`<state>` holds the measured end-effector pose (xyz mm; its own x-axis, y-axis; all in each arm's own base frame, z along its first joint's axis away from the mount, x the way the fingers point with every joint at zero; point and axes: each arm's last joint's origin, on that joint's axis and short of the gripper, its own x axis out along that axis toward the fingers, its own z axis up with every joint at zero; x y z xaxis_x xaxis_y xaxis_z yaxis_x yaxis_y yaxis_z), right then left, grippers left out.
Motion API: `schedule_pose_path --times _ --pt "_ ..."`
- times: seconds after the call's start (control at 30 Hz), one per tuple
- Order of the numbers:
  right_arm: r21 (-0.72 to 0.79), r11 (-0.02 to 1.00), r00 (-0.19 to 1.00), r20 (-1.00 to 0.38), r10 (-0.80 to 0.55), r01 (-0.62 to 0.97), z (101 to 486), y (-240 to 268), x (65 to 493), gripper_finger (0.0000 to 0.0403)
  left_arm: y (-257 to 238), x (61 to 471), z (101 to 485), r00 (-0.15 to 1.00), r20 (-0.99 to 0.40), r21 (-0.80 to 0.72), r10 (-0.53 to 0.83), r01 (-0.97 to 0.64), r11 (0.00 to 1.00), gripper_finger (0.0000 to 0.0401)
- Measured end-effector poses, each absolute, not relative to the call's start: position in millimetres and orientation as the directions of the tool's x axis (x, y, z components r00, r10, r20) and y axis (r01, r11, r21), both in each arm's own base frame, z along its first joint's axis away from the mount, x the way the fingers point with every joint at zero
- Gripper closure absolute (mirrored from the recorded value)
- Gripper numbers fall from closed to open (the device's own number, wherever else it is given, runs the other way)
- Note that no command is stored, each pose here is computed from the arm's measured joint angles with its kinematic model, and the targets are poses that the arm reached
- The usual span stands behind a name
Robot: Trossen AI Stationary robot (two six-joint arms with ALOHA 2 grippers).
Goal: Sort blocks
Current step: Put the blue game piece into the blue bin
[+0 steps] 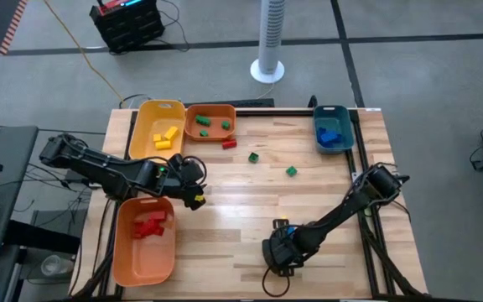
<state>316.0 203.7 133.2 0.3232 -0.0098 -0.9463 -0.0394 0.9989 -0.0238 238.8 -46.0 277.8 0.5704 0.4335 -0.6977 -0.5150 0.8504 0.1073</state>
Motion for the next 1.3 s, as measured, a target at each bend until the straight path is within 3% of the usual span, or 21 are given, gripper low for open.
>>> schedule_pose_path --times 0.4,0.7,1.07,1.3 --pt "-0.093 0.993 0.331 -0.942 -0.061 -0.079 136.2 191.2 320.0 0.0312 -44.2 240.2 278.9 0.576 -0.685 0.217 0.446 -0.423 0.880 0.0155" --pt "-0.217 0.974 0.437 -0.884 -0.165 -0.070 179.2 136.7 336.7 0.0299 -26.7 247.3 281.3 0.544 -0.584 0.466 0.603 -0.383 0.797 0.0155" --pt "-0.280 0.959 0.541 -0.814 -0.213 -0.044 225.4 58.2 338.5 0.0308 -3.2 263.1 261.0 0.651 -0.503 0.502 0.569 -0.315 0.805 0.0155" --pt "-0.224 0.973 0.749 -0.636 -0.187 0.052 236.1 -5.8 324.6 0.0308 4.6 266.7 262.9 0.669 -0.466 0.523 0.579 -0.320 0.790 0.0155"
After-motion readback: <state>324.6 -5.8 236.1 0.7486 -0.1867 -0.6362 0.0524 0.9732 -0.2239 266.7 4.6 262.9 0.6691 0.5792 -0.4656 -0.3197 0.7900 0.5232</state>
